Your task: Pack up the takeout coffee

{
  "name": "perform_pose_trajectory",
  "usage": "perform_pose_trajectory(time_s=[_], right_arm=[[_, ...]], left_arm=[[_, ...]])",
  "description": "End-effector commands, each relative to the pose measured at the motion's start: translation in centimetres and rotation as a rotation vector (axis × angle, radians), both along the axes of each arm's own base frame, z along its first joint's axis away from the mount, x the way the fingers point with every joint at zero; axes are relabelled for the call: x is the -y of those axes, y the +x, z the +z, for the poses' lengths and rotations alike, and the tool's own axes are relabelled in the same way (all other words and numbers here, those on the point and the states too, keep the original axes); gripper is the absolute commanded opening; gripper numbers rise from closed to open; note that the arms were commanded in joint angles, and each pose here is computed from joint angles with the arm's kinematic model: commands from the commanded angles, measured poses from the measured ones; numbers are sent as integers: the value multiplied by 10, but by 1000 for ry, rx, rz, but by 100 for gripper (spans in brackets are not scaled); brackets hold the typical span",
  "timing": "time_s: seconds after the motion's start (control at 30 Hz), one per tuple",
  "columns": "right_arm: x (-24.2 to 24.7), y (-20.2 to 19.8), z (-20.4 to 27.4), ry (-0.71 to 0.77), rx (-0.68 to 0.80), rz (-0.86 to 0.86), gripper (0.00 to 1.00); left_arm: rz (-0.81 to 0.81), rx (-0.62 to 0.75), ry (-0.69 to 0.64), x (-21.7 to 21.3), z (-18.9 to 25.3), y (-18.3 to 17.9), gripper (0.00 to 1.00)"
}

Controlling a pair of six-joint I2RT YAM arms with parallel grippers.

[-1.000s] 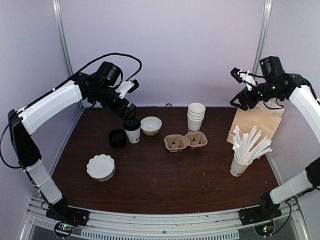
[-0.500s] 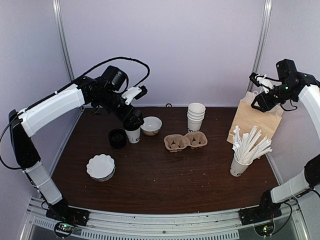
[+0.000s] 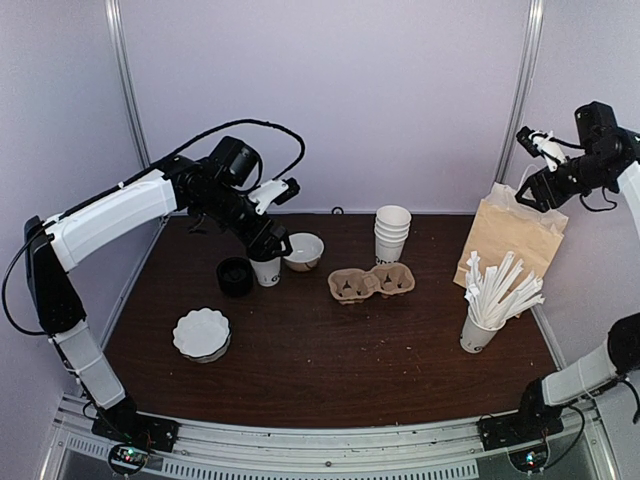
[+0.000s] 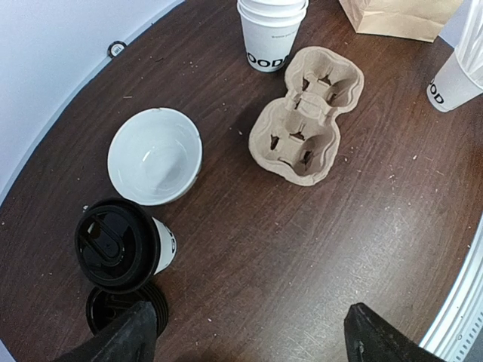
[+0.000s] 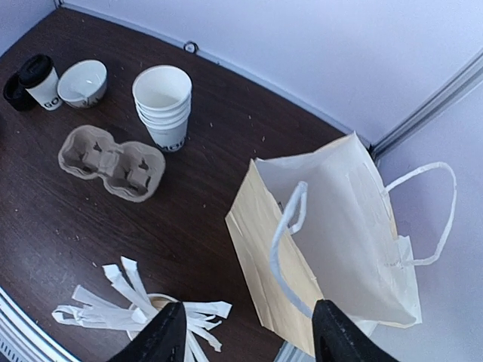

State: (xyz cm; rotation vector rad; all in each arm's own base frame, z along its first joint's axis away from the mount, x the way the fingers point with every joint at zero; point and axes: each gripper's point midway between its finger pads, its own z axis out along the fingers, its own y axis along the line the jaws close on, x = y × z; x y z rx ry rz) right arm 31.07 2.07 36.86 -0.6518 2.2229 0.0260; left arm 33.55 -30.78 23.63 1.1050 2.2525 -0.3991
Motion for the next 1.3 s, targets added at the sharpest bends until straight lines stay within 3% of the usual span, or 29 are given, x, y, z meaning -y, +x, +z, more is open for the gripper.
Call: perform_pose_trajectory(time_s=[0.0, 0.13, 0.27, 0.5, 0.7, 0.93, 1.13, 1.27], right_arm=[[28, 16, -36, -47, -176, -76, 65], [33, 22, -52, -74, -249, -60, 69], [39, 31, -64, -88, -292, -62, 67], [39, 39, -82, -93, -348, -10, 44], [41, 43, -91, -103, -382, -6, 42], [45, 41, -77, -137, -317, -19, 44], [43, 38, -100, -125, -399, 11, 24], [43, 42, -106, -129, -401, 16, 22]], left_arm=[[-28, 3, -35, 9, 5, -2, 90], [-45, 1, -26, 12, 3, -6, 89], [-52, -2, -18, 13, 1, -8, 89], [-63, -1, -16, 16, 0, -11, 89], [-70, -6, -16, 18, 0, -13, 89], [-88, -18, -9, 21, -4, -17, 89], [-89, -24, -7, 22, -5, -17, 89], [-91, -22, -7, 22, -4, -18, 89]])
